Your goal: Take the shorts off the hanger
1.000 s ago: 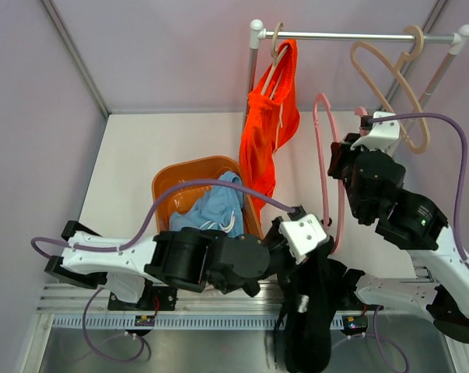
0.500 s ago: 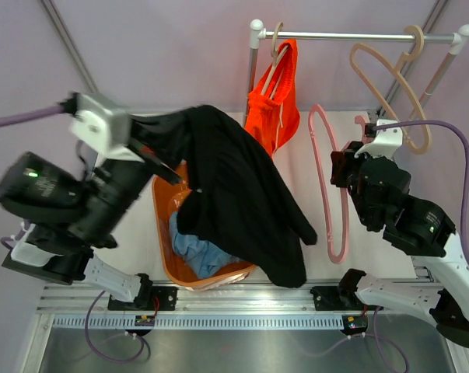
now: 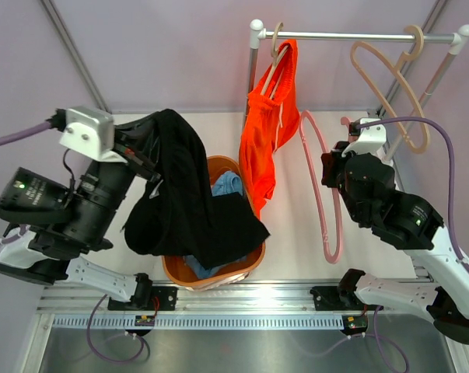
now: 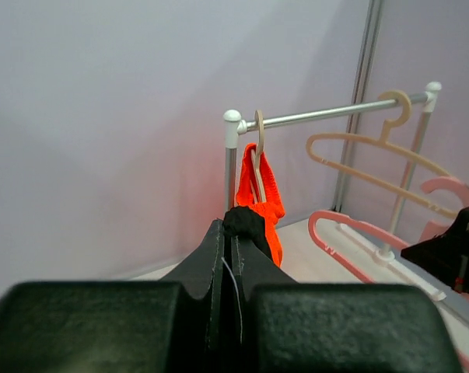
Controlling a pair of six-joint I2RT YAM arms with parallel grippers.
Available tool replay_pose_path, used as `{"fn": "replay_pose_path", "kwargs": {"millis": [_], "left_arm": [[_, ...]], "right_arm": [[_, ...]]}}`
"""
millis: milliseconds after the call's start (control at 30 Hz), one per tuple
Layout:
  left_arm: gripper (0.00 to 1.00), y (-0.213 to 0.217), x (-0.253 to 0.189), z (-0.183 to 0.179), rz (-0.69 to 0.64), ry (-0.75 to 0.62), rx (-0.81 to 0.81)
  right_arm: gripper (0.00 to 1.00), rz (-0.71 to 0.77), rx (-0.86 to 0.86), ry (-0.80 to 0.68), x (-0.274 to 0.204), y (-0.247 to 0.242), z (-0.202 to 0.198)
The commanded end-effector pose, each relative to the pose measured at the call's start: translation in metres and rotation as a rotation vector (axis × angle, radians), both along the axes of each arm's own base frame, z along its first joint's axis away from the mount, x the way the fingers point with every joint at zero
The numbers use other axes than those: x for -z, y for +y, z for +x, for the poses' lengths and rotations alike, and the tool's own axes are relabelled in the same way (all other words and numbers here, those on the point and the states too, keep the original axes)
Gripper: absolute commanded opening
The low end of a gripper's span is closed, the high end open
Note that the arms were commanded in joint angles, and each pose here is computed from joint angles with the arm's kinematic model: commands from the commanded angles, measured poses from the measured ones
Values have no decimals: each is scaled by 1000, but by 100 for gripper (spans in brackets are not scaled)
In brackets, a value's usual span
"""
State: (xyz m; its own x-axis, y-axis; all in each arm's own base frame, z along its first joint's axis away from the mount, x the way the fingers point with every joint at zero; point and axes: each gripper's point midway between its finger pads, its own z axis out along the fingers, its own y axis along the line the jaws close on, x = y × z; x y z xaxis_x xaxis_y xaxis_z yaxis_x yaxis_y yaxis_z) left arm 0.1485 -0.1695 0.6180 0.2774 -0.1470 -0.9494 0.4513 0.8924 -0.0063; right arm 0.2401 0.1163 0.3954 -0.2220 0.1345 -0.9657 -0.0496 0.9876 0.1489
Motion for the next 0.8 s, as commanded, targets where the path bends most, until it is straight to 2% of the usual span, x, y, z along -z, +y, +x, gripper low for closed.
{"fn": "replay_pose_path", "kwargs": {"millis": [0, 67, 167, 200, 267, 300, 333, 367, 400, 433, 467, 500, 567, 600, 700, 733, 767], "left_arm": [[0, 2, 8, 4, -26, 31, -5], [0, -3, 16, 8, -40, 62, -4], [0, -11, 49, 22, 46, 107, -54], [0, -23, 69, 22, 62, 155, -10], [0, -21, 102, 43, 90, 224, -66], [0, -24, 119, 44, 68, 280, -36], [0, -14, 133, 57, 48, 316, -81], [0, -18, 162, 63, 81, 360, -85], [0, -19, 173, 58, 22, 409, -29], [0, -10, 186, 66, -2, 441, -59], [0, -14, 220, 70, 31, 496, -60], [0, -19, 232, 65, -2, 536, -7], [0, -19, 268, 70, 19, 608, -29], [1, -25, 304, 69, 47, 685, -20], [16, -31, 368, 65, 84, 828, -6], [38, -30, 378, 64, 84, 843, 0], [55, -33, 384, 61, 74, 852, 19]], "right_arm": [[0, 48, 0, -19, -11, 1, 0], [0, 52, 0, -18, -12, 0, -1], [0, 63, -1, -21, -14, -1, -2], [0, 64, -1, -22, -15, -2, -3], [0, 69, 1, -25, -17, -4, -4], [0, 70, 1, -26, -17, -5, -5], [0, 71, 1, -27, -17, -6, -6], [0, 69, 1, -25, -16, -6, -6], [0, 71, 1, -27, -16, -7, -6], [0, 72, -1, -26, -16, -7, -7], [0, 69, -2, -24, -15, -7, -7], [0, 71, -3, -25, -14, -7, -8], [0, 74, -1, -25, -13, -9, -9], [0, 81, -3, -30, -14, -11, -11], [0, 90, 4, -42, -16, -17, -14], [0, 86, 5, -40, -15, -17, -14], [0, 80, 10, -40, -14, -19, -15]]}}
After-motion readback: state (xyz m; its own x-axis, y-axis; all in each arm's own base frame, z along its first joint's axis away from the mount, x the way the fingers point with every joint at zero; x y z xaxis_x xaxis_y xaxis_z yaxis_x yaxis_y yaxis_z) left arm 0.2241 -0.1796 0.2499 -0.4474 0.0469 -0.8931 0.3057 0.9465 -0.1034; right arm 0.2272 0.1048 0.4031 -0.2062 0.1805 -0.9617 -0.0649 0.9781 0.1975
